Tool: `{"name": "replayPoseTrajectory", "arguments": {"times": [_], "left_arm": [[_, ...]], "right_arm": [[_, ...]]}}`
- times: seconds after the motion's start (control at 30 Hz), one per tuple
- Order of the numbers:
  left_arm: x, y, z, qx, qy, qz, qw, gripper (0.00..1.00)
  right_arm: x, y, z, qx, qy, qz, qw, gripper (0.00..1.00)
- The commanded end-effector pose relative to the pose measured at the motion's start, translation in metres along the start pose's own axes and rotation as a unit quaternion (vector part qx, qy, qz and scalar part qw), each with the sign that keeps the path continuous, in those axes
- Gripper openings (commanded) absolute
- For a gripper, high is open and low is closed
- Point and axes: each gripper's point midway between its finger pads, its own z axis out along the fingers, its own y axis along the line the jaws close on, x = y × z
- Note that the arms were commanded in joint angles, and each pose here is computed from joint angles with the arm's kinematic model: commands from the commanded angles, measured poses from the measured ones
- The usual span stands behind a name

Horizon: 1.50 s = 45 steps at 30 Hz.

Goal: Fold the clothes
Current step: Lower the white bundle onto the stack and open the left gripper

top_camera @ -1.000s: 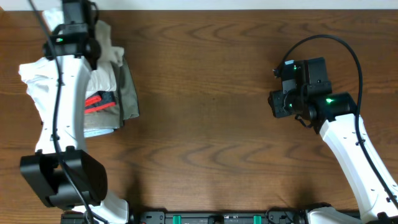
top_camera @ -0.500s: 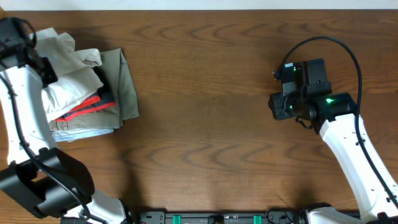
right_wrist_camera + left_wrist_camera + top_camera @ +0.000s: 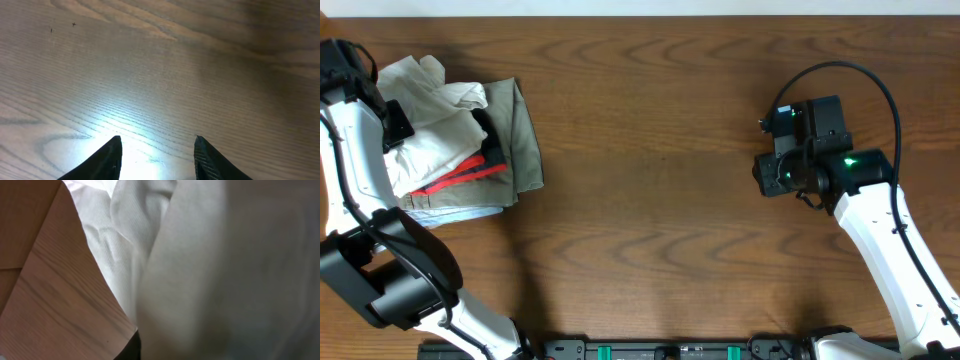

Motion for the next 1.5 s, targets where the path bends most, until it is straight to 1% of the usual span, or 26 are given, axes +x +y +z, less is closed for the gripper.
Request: {"name": "replayPoseTrajectory", "arguments": {"times": [0.0,0.03,0.1,0.13,0.2,0.27,0.37,0.47,0.63,0.83,1.0,1.07,1.2,1.3,1.4,1.47], "left_arm": [[0.000,0.005,0.005,-0.003,0.002,-0.014,1.000,0.17],[-0.001,0.007,0.005,-0.004,0.000,-0.017,1.000,0.22],[0.000,0.011,0.006,-0.005,0.002,-0.020,1.000,0.24],[0.000,0.013,0.006,-0.006,0.002,-0.023,1.000,0.28],[0.000,0.016,0.007,-0.008,0.003,-0.026,1.000,0.42],[0.000,0.020,0.008,-0.009,0.003,-0.030,0.999,0.54],[0.000,0.027,0.009,-0.012,0.003,-0.038,0.999,0.64],[0.000,0.028,0.006,-0.011,0.000,-0.053,0.999,0.65],[-0.004,0.002,-0.022,0.057,-0.021,-0.048,0.997,0.64],[-0.012,-0.001,-0.060,0.066,-0.065,-0.046,0.995,0.65],[-0.017,-0.010,-0.072,0.089,-0.084,-0.042,0.992,0.65],[-0.025,-0.011,-0.072,0.090,-0.099,-0.043,0.990,0.65],[-0.057,-0.011,-0.078,0.092,-0.162,-0.055,0.981,0.74],[-0.080,-0.010,-0.082,0.093,-0.208,-0.058,0.972,0.75],[-0.088,-0.015,-0.073,0.100,-0.214,-0.056,0.970,0.76],[-0.088,-0.027,-0.063,0.123,-0.205,-0.044,0.970,0.76]], "right_arm": [[-0.001,-0.003,-0.004,0.006,-0.007,-0.002,1.000,0.45],[-0.001,-0.003,-0.004,0.006,-0.007,-0.002,1.000,0.45],[-0.001,-0.003,-0.004,0.006,-0.007,-0.002,1.000,0.45],[-0.001,-0.003,-0.004,0.006,-0.007,-0.002,1.000,0.45],[-0.001,-0.002,-0.004,0.005,-0.006,-0.002,1.000,0.45],[-0.001,-0.002,-0.004,0.005,-0.006,-0.002,1.000,0.45],[-0.001,-0.003,-0.004,0.006,-0.005,-0.002,1.000,0.45],[-0.001,-0.002,-0.004,0.005,-0.005,-0.002,1.000,0.45],[0.002,-0.003,-0.004,0.006,0.000,0.004,1.000,0.46],[0.006,-0.003,-0.003,0.006,0.010,0.009,1.000,0.45],[0.006,-0.002,-0.003,0.005,0.009,0.009,1.000,0.46],[0.006,-0.002,-0.003,0.005,0.009,0.009,1.000,0.45],[0.006,-0.002,-0.003,0.005,0.010,0.014,1.000,0.45],[0.006,-0.002,-0.003,0.005,0.010,0.014,1.000,0.45],[0.007,-0.002,-0.003,0.005,0.012,0.014,1.000,0.45],[0.007,-0.002,-0.003,0.005,0.013,0.014,1.000,0.45]]}}
